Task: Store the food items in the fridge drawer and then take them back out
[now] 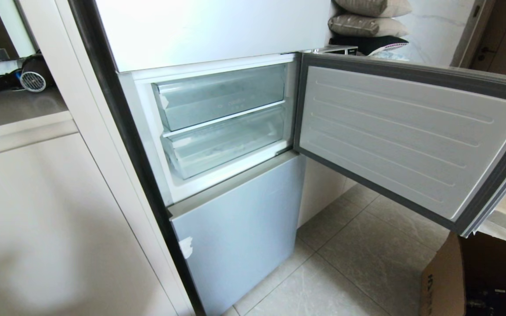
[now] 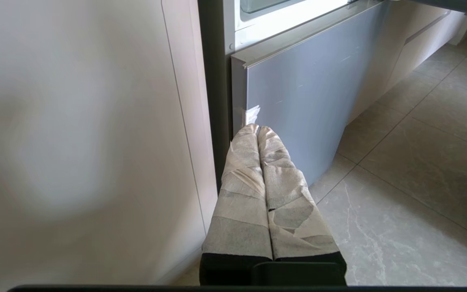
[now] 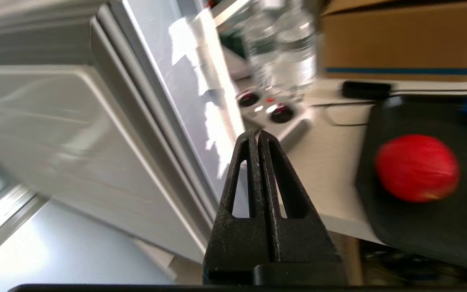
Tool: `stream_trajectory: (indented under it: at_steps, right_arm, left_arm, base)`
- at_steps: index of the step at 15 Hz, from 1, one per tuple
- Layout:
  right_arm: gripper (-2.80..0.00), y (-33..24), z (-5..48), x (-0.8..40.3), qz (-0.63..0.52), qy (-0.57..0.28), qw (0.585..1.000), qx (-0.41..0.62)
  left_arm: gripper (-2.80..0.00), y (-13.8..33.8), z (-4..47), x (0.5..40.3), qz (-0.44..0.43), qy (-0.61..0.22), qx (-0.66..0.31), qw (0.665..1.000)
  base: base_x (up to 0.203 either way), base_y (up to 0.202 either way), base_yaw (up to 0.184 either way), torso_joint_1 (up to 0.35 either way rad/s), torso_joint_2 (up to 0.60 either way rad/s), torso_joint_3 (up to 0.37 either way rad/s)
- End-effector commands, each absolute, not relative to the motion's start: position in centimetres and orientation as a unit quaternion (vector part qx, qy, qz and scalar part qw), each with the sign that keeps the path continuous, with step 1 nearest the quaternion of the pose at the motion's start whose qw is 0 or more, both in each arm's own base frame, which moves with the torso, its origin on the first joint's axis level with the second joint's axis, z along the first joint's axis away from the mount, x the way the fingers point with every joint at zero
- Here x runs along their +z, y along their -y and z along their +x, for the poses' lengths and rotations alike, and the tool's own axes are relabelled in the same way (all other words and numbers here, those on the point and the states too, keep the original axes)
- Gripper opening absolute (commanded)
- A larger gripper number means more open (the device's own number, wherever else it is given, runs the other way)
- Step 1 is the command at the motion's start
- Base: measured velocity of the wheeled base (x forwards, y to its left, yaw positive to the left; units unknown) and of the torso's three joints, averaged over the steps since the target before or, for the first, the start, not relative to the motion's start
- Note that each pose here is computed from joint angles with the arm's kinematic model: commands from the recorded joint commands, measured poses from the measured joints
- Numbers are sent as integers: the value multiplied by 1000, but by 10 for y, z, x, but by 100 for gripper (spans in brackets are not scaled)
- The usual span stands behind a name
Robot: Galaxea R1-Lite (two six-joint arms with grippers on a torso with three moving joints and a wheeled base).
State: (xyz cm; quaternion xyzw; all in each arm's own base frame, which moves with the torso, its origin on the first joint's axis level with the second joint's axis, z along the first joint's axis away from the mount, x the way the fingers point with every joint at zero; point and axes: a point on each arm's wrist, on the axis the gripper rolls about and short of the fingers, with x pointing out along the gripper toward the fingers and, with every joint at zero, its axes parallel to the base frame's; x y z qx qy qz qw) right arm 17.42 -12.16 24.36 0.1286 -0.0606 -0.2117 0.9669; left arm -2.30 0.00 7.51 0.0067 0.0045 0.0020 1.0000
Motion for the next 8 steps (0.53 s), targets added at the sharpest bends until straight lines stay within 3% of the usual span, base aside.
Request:
stream_trajectory:
  at_steps: [1,8]
  right_arm:
    - [-280,140,199,230,144,30,967,-209]
    - [-280,174,242,228,147,25,966,-212]
  left_arm:
    - [-280,0,-23,75,7,-5,2,1000]
    - [-280,0,-23,75,7,-5,2,1000]
  base:
    - [0,0,0,0,0,0]
    - [0,0,0,0,0,0]
